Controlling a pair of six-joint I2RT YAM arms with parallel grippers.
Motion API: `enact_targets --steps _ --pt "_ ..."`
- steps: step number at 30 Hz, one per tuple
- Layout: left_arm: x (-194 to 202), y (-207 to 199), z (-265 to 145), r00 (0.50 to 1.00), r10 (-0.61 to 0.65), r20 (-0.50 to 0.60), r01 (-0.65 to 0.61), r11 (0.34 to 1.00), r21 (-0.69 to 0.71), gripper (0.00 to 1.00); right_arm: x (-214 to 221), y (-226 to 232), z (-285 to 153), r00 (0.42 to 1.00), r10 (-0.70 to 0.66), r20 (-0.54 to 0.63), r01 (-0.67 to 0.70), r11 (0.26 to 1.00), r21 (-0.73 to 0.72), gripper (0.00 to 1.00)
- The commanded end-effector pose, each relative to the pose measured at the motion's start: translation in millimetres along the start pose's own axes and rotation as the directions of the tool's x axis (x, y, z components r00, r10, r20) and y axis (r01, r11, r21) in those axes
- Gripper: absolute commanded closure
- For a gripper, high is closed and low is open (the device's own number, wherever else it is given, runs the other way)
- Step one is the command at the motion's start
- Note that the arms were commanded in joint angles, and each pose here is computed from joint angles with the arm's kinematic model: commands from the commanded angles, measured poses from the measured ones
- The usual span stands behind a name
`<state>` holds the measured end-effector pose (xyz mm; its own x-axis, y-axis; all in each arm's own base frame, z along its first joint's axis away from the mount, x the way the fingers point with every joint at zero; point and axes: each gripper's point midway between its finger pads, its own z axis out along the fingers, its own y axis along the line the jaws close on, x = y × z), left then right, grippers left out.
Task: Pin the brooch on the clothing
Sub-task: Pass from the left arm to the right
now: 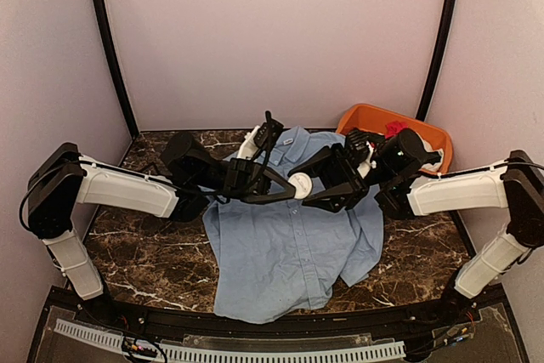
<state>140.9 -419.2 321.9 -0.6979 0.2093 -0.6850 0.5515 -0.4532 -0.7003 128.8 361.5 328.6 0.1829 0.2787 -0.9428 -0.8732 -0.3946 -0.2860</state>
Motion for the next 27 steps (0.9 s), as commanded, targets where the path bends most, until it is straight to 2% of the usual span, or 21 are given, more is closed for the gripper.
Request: enact_targets --steps 1,2,5,8,10,12,14,15,22,25,27 --pt "-9 -52 -2 0.953 0.298 0.051 -0.302 0.944 0.131 0.99 -11 -1 1 0.999 -0.025 0.033 0.026 0.999 -0.023 0.49" --pt "-9 -52 -1 0.953 0.297 0.052 -0.301 0.945 0.131 0.99 -10 -1 2 0.999 -0.022 0.033 0.023 0.999 -0.027 0.53" --pt "-9 -51 -1 0.953 0.298 0.056 -0.303 0.944 0.129 0.99 -9 -1 4 1.0 -0.005 0.03 0.006 0.999 -0.046 0.7" --pt "-10 -50 -1 0.954 0.294 0.058 -0.299 0.946 0.126 0.99 -12 0 5 0.999 -0.001 0.037 0.003 0.999 -0.054 0.79" --pt "-9 -48 -2 0.957 0.285 0.059 -0.29 0.949 0.124 0.94 -13 -1 6 0.999 0.007 0.038 -0.005 0.999 -0.05 0.8" --pt "-8 -45 -2 0.96 0.273 0.057 -0.278 0.953 0.12 0.78 -13 -3 7 0.999 0.021 0.029 -0.02 0.999 -0.039 0.8" --pt "-7 -40 -5 0.966 0.252 0.062 -0.257 0.96 0.108 0.66 -14 -8 8 0.999 0.045 0.015 -0.045 0.999 -0.013 0.8" --pt "-9 -38 -6 0.967 0.243 0.071 -0.249 0.963 0.1 0.63 -14 -10 9 0.999 0.047 0.003 -0.047 0.999 -0.001 0.81" --pt "-12 -24 -18 0.973 0.205 0.109 -0.212 0.976 0.053 0.6 -24 -14 14 0.998 0.057 -0.037 -0.055 0.997 0.06 0.83" --pt "-18 -22 -24 0.973 0.187 0.136 -0.194 0.981 0.033 0.58 -21 -25 12 0.99 0.055 -0.127 -0.035 0.986 0.16 0.83" --pt "-21 -15 -35 0.975 0.152 0.164 -0.153 0.988 -0.002 0.53 -15 -32 7 0.972 0.08 -0.222 -0.025 0.97 0.242 0.83"
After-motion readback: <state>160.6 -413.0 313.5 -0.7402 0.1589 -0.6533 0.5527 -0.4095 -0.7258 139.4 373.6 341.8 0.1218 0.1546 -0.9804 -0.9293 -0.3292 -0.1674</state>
